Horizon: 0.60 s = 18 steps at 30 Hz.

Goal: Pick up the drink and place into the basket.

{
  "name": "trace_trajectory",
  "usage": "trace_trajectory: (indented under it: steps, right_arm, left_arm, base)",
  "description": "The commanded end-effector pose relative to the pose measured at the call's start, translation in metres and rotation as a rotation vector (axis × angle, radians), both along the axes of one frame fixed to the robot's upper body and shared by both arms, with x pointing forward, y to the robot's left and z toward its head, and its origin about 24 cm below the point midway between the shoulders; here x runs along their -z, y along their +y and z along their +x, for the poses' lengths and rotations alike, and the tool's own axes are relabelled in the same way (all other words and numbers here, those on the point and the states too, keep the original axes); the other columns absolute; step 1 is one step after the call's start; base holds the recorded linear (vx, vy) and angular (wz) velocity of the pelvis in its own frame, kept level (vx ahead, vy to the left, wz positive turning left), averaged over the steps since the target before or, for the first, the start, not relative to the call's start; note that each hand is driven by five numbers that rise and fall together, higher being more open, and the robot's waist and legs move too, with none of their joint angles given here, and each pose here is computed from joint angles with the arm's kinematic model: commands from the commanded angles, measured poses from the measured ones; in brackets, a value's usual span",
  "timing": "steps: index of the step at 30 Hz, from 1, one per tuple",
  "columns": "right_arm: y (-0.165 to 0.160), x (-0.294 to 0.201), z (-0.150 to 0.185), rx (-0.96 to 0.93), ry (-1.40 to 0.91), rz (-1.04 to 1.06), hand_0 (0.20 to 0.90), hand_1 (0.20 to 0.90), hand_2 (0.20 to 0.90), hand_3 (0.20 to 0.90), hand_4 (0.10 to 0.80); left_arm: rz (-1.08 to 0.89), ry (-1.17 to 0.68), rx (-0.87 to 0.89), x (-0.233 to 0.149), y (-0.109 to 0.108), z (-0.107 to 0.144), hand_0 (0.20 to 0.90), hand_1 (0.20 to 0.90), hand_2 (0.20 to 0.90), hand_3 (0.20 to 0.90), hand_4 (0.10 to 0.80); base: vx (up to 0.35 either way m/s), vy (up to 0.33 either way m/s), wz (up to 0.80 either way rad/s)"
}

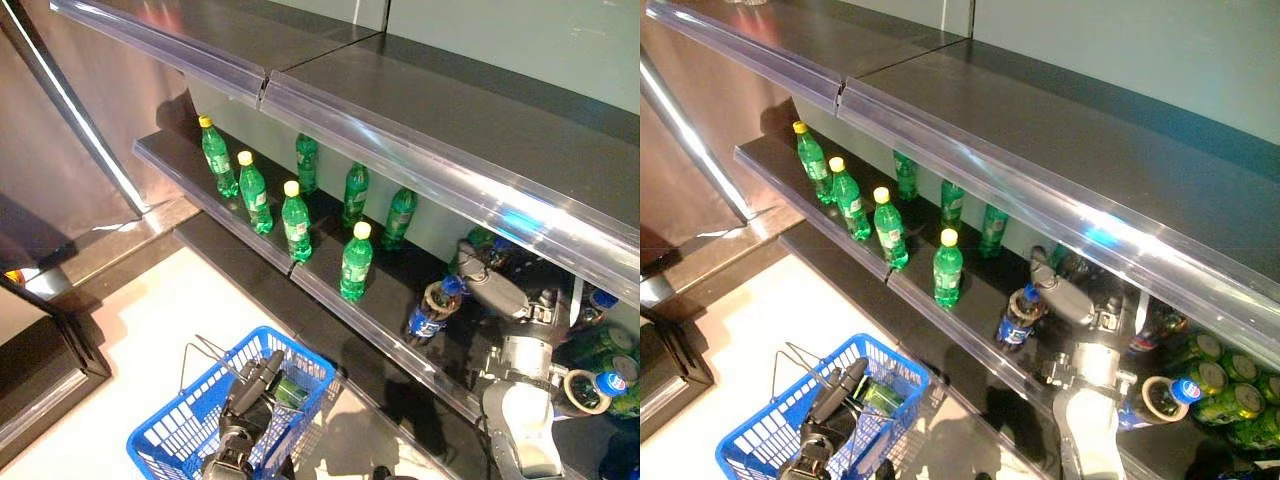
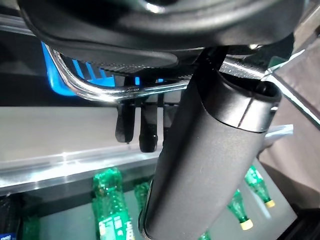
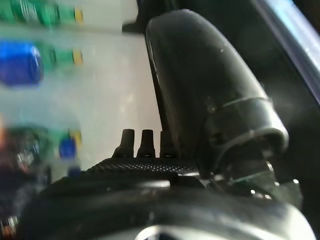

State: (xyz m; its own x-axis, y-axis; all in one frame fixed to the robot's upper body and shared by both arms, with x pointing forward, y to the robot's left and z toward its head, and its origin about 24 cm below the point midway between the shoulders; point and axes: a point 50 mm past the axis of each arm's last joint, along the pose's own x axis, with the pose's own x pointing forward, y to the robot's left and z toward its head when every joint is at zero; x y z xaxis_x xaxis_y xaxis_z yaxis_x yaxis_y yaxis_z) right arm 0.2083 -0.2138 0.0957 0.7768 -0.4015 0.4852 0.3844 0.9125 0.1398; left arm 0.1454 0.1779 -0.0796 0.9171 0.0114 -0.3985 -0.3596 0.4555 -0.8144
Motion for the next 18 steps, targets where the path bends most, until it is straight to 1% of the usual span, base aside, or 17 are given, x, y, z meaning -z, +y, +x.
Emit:
trace_trajectory:
  steps: [1, 6, 14, 18]
  right_arm:
    - [-0.002, -0.043, 0.002, 0.055, -0.229, -0.041, 0.900, 0.900, 0.900, 0.900, 0.800]
    - [0.003, -0.030, 0.007, -0.005, -0.119, -0.032, 0.900, 0.900, 0.900, 0.900, 0.800]
    - [0.011, -0.014, 0.008, -0.093, -0.013, -0.019, 0.900, 0.900, 0.900, 0.900, 0.800]
    - [0.008, -0.005, 0.008, -0.108, 0.046, 0.013, 0.900, 0.900, 0.900, 0.900, 0.800]
  left_arm:
    - [0.070, -0.549, 0.025, -0.090, 0.006, 0.066, 0.300, 0.300, 0.300, 0.200, 0.100]
    - [0.061, -0.546, 0.024, -0.090, 0.004, 0.065, 0.300, 0.300, 0.300, 0.200, 0.100]
    - [0.061, -0.536, 0.022, -0.088, 0.004, 0.061, 0.300, 0.300, 0.300, 0.200, 0.100]
    - [0.064, -0.525, 0.024, -0.085, 0.006, 0.057, 0.300, 0.300, 0.300, 0.200, 0.100]
  base:
    - [0.000, 0.000, 0.00]
    - [0.000, 0.000, 0.00]
    - [0.000, 0.000, 0.00]
    - [0.000, 0.000, 0.00]
